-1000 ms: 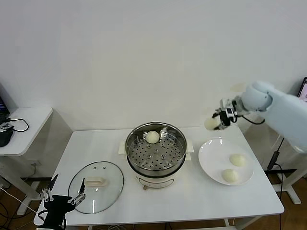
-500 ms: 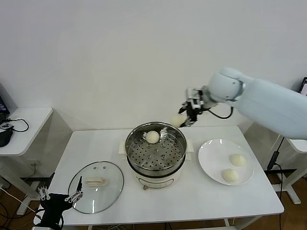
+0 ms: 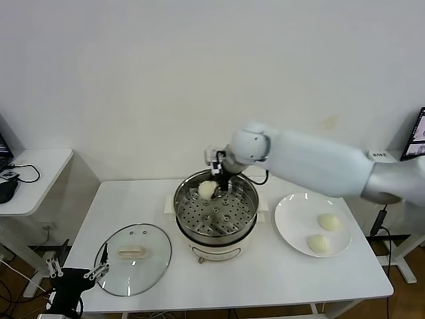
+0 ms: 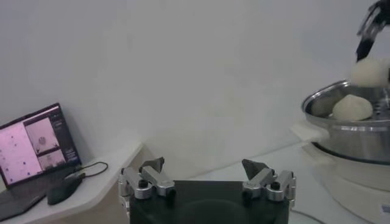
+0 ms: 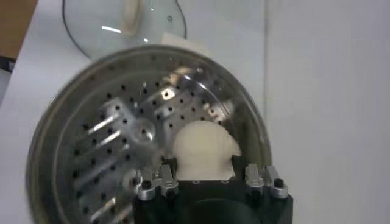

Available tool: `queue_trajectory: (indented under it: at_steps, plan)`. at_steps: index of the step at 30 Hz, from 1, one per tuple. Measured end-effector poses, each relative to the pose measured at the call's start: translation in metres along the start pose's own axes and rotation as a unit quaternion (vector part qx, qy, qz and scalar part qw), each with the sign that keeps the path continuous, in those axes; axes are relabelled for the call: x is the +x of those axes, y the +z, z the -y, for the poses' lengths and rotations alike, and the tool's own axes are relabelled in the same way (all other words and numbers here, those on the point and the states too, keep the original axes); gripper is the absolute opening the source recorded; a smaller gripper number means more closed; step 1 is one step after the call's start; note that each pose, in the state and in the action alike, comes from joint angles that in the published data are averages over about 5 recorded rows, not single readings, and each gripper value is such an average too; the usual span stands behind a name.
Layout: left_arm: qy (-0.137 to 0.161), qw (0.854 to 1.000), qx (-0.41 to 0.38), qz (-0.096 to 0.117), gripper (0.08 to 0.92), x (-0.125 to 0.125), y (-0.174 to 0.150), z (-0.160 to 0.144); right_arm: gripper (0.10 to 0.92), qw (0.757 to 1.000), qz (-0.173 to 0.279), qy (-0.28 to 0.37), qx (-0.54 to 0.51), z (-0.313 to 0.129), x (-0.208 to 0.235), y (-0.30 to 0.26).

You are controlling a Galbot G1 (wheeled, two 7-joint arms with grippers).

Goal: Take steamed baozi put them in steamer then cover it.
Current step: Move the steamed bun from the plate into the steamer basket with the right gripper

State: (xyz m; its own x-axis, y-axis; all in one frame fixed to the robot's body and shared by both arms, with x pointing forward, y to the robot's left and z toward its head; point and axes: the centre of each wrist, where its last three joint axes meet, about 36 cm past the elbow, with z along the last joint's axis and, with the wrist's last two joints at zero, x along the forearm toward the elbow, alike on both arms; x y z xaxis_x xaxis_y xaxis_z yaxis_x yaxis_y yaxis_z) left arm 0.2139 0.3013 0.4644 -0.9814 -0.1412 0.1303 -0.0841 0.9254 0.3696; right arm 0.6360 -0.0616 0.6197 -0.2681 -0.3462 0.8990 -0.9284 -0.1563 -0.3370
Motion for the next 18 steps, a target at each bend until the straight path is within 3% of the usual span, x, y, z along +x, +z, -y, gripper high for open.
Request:
queue_trajectory:
  at_steps: [9, 18]
  plan:
    - [0.0, 1.0, 0.0, 0.0, 0.823, -0.001, 0.0, 0.0, 0.577, 1.0, -0.002, -0.014, 0.002, -0.005, -0.042, -0.023]
    - [-0.001, 1.0, 0.0, -0.002, 0.823, 0.0, 0.001, -0.001, 0.602, 1.0, -0.006, -0.02, 0.005, -0.008, -0.056, -0.037]
